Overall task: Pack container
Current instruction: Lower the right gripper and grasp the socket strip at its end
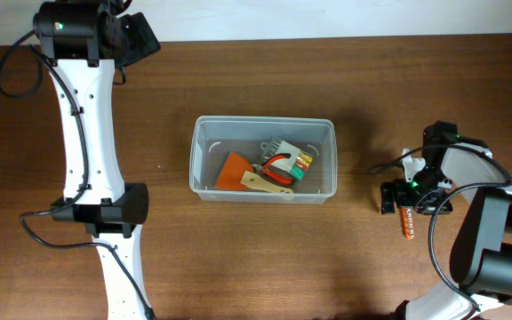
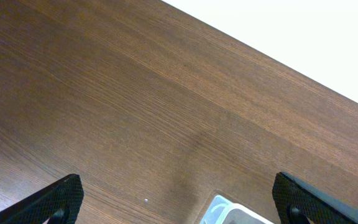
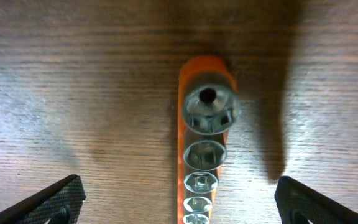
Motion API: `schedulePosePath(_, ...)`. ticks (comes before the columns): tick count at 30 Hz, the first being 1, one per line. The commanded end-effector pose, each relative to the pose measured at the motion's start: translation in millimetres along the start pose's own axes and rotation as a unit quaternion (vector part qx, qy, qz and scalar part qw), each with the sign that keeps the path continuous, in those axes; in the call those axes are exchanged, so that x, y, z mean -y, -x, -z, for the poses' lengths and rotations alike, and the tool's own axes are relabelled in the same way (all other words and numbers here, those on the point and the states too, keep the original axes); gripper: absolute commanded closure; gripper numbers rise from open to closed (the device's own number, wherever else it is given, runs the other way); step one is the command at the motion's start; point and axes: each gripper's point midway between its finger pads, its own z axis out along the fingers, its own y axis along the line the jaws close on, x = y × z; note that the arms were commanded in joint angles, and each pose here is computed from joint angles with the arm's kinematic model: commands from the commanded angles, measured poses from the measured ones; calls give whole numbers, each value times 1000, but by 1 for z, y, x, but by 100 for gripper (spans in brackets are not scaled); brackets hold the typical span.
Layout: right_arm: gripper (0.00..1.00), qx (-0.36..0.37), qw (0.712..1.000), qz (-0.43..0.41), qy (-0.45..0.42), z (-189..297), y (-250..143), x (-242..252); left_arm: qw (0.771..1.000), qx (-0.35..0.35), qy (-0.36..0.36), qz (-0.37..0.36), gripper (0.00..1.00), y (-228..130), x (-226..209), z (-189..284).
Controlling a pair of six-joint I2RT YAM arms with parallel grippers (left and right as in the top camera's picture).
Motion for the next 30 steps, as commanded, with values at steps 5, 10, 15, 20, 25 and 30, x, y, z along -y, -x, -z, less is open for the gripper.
schedulePosePath(5, 1, -8, 1000, -7, -7, -4, -4, 3, 1000, 17, -5, 0, 1, 6, -2, 14)
schedulePosePath(10, 1, -13, 1000, -7, -15, -5, -7, 5, 1000, 17, -5, 0, 1, 6, -2, 14)
schedulePosePath(15, 1, -12, 1000, -7, -16, -6, -7, 5, 1000, 17, -5, 0, 1, 6, -2, 14)
schedulePosePath(20, 2, -12, 1000, -7, -16, -7, -7, 5, 1000, 17, -5, 0, 1, 6, -2, 14)
schedulePosePath(25, 1, -18, 1000, -7, -14, -10, -8, 5, 1000, 17, -4, 0, 1, 5, -3, 14)
schedulePosePath(30, 1, -27, 1000, -7, -12, -14, -10, 5, 1000, 17, -5, 0, 1, 5, -2, 14)
